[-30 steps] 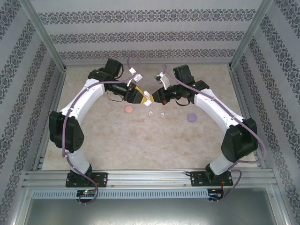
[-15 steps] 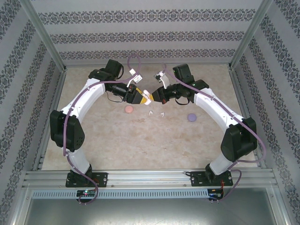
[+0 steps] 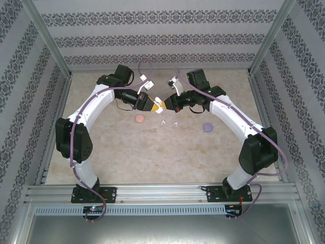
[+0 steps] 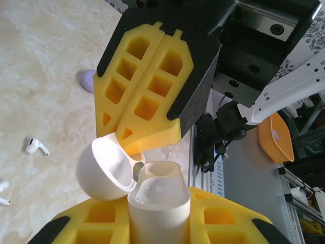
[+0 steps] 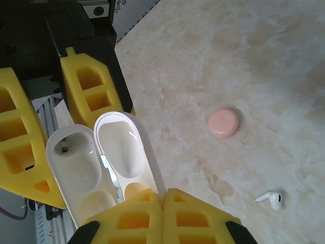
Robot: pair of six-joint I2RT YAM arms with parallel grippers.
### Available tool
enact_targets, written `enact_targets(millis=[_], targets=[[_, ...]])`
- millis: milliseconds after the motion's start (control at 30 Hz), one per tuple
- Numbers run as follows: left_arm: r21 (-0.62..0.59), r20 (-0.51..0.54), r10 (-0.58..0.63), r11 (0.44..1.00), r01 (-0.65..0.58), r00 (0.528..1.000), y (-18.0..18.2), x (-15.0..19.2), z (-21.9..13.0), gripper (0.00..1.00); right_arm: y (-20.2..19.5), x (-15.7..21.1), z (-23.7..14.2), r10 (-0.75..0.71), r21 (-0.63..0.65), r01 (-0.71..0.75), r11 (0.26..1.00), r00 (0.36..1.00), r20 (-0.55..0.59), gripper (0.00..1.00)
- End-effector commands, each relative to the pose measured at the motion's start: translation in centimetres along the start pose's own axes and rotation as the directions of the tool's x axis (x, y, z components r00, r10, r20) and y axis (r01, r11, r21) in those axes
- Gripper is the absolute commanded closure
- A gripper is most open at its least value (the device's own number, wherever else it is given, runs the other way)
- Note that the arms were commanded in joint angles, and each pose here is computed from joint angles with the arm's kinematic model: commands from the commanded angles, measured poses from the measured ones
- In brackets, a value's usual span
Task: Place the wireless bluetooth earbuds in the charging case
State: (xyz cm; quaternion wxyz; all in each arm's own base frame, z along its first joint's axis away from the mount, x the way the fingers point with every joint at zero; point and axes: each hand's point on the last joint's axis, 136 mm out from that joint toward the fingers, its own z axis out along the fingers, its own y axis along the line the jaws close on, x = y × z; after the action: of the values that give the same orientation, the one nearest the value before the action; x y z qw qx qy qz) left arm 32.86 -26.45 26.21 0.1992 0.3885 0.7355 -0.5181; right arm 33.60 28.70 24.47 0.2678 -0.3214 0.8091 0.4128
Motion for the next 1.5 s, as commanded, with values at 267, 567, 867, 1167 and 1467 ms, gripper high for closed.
enact_targets(millis=[267, 567, 867, 1167, 1467], targets=[[-0.086, 0.127, 0.077, 0.994, -0.066, 0.989, 1.0, -1.6, -1.8, 1.00, -0.4, -1.3, -4.3, 0.090, 0.077, -0.100, 0.992, 0.989, 0.121, 0.49], [-0.352, 0.348, 0.236, 0.930, -0.107, 0.907, 0.5, -4.0, -5.9, 1.00, -5.5, 2.1, -5.8, 0.342, 0.320, -0.388, 0.864, 0.920, 0.193, 0.43], [-0.527, 0.467, 0.376, 0.845, -0.090, 0.801, -1.8, -5.0, -9.3, 1.00, -8.1, 3.9, -4.8, 0.378, 0.506, -0.425, 0.751, 0.904, 0.198, 0.30], [-0.617, 0.508, 0.466, 0.784, -0.071, 0.724, -3.9, -5.9, -11.5, 1.00, -10.0, 3.5, -8.6, 0.285, 0.696, -0.381, 0.608, 0.924, 0.256, 0.02], [-0.718, 0.510, 0.587, 0.693, -0.065, 0.629, -4.9, -5.8, -13.0, 1.00, -11.9, 2.2, -16.8, 0.069, 0.945, -0.298, 0.135, 0.954, 0.291, 0.02]])
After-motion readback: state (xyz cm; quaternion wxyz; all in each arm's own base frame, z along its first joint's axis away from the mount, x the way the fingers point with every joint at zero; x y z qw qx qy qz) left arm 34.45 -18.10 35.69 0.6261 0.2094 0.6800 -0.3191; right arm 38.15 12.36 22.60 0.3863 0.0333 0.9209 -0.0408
